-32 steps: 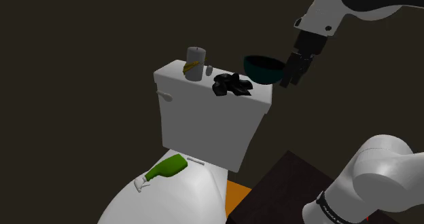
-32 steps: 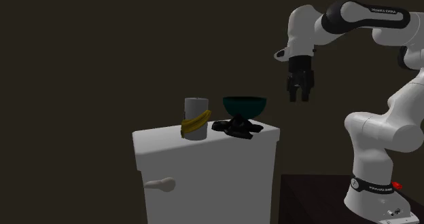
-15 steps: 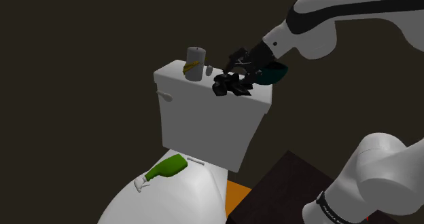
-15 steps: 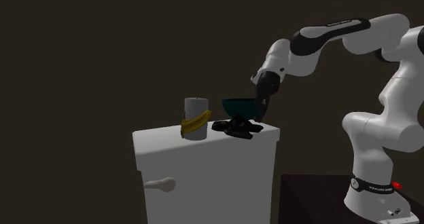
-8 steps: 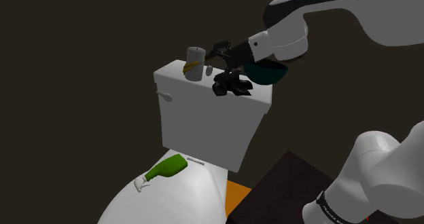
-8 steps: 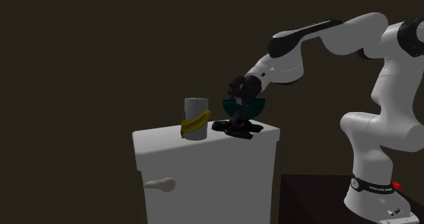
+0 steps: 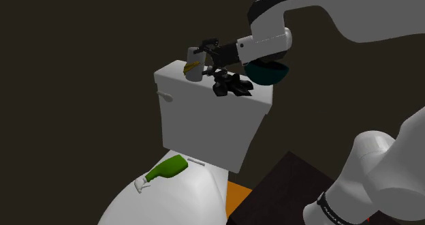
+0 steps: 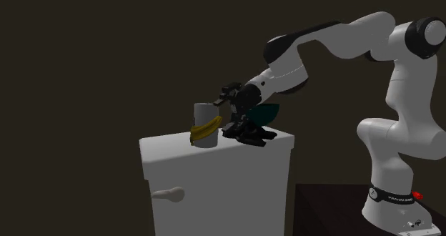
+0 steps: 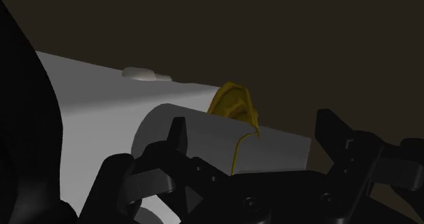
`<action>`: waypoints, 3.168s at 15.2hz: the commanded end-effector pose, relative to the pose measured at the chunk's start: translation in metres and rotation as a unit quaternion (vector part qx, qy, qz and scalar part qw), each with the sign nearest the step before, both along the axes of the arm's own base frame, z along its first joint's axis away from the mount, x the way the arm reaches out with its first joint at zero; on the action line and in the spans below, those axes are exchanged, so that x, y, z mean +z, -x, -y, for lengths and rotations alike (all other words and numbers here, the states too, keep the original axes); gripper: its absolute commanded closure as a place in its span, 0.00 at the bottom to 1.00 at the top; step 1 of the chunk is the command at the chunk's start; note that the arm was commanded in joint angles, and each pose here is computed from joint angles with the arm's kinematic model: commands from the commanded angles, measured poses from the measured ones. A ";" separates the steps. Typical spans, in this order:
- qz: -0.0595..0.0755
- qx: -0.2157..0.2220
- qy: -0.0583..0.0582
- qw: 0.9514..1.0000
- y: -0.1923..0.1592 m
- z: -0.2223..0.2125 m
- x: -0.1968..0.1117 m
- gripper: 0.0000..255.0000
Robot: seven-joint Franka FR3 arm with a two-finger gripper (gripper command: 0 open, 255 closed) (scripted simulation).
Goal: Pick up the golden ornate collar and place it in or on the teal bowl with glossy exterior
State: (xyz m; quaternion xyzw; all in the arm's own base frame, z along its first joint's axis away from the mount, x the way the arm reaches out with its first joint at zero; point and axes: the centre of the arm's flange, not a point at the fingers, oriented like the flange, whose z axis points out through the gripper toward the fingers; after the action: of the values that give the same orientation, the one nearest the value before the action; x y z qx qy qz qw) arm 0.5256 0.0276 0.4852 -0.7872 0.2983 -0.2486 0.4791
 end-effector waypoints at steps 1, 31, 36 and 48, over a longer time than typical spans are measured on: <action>0.000 -0.001 -0.001 1.000 -0.007 -0.006 -0.004 0.00; 0.000 -0.001 -0.001 1.000 -0.013 -0.011 0.050 1.00; 0.000 -0.001 -0.001 1.000 -0.013 -0.011 0.077 1.00; 0.000 -0.001 -0.001 1.000 -0.013 -0.011 0.140 1.00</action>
State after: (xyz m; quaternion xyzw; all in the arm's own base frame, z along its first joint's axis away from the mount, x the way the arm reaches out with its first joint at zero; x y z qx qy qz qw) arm 0.5383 0.0387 0.6188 -0.7868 0.2986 -0.2486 0.4795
